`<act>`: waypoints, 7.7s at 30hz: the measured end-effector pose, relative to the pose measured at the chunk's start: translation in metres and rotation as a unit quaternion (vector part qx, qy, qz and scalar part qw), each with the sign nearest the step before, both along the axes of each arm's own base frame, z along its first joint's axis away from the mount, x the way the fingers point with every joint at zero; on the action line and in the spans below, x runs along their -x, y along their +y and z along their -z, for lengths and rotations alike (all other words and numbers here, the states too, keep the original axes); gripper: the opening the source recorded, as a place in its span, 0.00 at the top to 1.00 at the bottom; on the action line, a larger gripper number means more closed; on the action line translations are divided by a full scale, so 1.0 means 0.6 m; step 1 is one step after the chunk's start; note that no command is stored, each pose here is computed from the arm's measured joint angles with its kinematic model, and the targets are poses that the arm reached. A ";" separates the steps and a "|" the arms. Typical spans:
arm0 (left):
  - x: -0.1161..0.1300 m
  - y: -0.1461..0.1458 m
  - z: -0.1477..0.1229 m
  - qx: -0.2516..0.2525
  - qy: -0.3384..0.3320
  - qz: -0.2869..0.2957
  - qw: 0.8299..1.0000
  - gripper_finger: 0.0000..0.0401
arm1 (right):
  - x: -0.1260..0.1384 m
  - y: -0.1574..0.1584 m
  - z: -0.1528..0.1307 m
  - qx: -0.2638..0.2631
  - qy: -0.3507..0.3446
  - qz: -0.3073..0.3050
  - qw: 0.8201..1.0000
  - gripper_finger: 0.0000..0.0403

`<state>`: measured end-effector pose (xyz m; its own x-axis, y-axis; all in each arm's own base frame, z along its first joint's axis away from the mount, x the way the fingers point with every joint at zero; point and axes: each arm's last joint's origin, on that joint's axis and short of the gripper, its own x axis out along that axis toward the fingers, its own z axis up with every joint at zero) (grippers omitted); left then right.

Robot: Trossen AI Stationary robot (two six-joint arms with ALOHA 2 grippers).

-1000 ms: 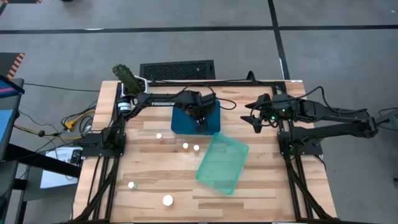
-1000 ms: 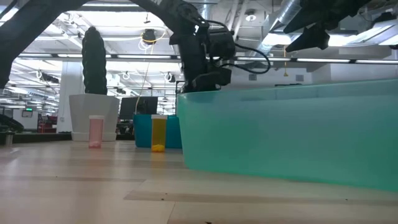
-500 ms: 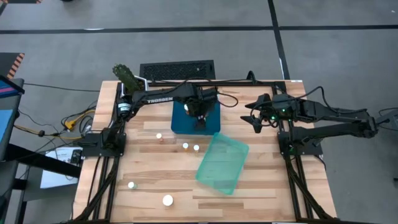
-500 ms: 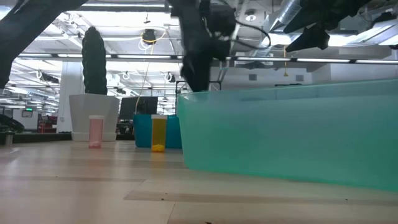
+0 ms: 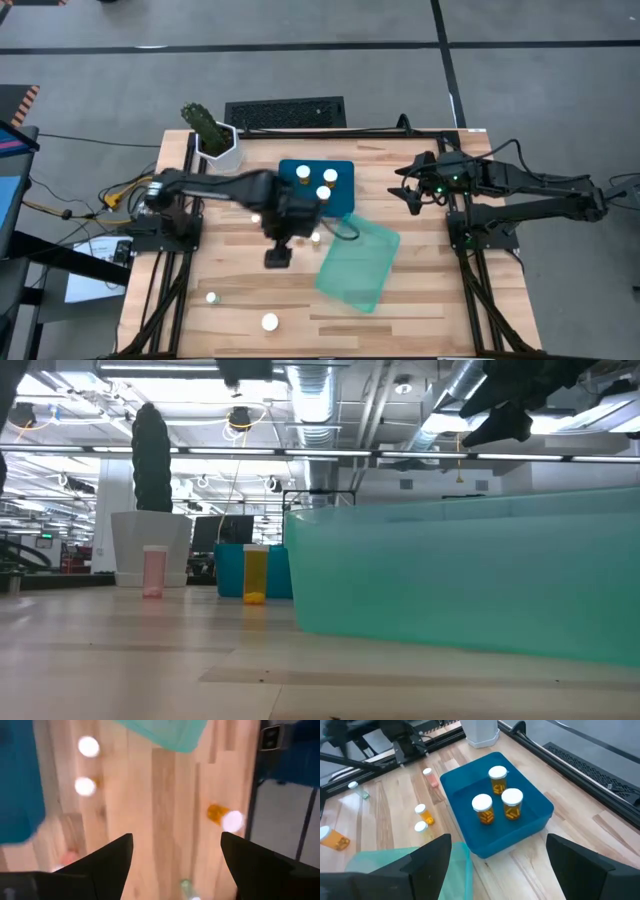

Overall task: Pick and place medicine bottles into bin by pill shape (circle, oval)
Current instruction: Put the large orange pill bottle into the blue bin, then put the small pink pill bottle into the green bin

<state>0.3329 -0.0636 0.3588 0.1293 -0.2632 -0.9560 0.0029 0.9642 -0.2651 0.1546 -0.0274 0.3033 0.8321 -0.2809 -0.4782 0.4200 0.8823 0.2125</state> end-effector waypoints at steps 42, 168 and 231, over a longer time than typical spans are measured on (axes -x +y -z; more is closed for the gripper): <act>0.133 -0.289 0.253 -0.043 -0.187 0.019 0.981 0.12 | 0.000 0.000 0.000 -0.020 -0.006 0.009 1.000 0.17; -0.021 0.218 0.149 -0.181 -0.069 -0.121 0.974 0.26 | 0.004 0.000 0.006 -0.025 0.015 0.014 0.999 0.17; 0.243 0.101 0.289 -0.193 -0.153 -0.217 0.945 0.40 | 0.004 0.000 0.007 -0.025 0.018 0.014 0.999 0.17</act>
<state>0.1873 -0.0031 0.1852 0.4305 0.2395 -0.8703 -0.3953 0.9168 0.0567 0.1521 -0.0271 0.2989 0.8060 -0.2779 -0.5227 0.4522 0.8588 0.2407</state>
